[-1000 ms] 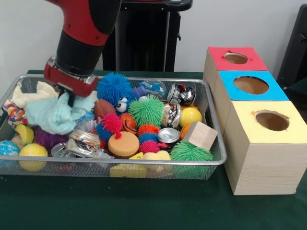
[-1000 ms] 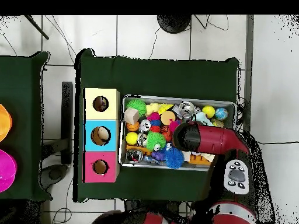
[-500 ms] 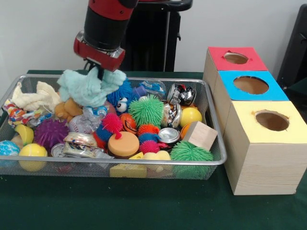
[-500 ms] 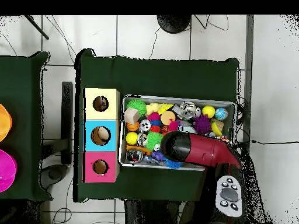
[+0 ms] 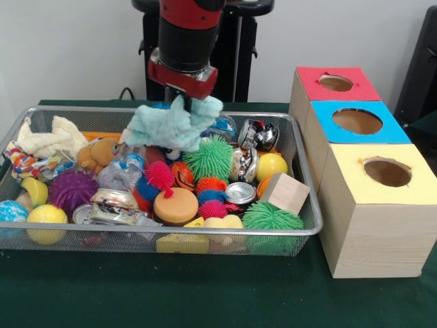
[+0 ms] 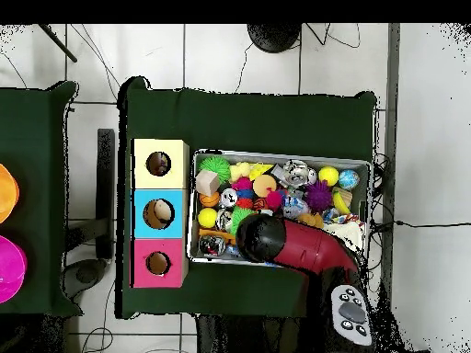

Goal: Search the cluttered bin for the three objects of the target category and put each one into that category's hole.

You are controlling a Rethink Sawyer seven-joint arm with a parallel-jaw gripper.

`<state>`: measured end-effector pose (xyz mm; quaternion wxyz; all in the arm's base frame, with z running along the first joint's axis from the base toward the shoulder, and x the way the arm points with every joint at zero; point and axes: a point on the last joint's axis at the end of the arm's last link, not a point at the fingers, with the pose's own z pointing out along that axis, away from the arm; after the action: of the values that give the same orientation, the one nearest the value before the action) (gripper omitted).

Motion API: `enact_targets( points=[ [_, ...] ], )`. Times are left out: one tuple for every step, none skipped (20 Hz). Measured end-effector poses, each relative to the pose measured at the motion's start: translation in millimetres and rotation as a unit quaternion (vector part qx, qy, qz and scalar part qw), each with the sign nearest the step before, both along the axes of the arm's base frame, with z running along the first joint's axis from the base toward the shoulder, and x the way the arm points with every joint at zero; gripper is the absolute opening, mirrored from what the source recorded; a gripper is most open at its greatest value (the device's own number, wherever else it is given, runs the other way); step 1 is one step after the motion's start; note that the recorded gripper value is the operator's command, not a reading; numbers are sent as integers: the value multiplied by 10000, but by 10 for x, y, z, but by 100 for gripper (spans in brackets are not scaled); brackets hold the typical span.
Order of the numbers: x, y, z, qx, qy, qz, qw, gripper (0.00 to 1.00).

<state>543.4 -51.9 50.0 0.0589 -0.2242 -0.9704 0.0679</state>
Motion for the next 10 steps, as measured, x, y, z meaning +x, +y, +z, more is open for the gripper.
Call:
enact_targets(
  points=[
    [-27,59,-35,101,7,-71,9999,0],
    [-38,87,-52,151,5,-107,9998,0],
    [-80,151,-100,273,6,-208,9994,0],
    [-102,178,-122,322,3,-258,9991,0],
    [-131,214,-155,382,-11,-324,9987,0],
    [-141,225,-165,398,-15,-341,9986,0],
    [-183,275,-205,452,-32,-394,9982,0],
    [-199,294,-220,468,-40,-412,9980,0],
    [-223,322,-242,486,-48,-421,9979,0],
    [-251,354,-270,506,-55,-440,9977,0]
  ],
)
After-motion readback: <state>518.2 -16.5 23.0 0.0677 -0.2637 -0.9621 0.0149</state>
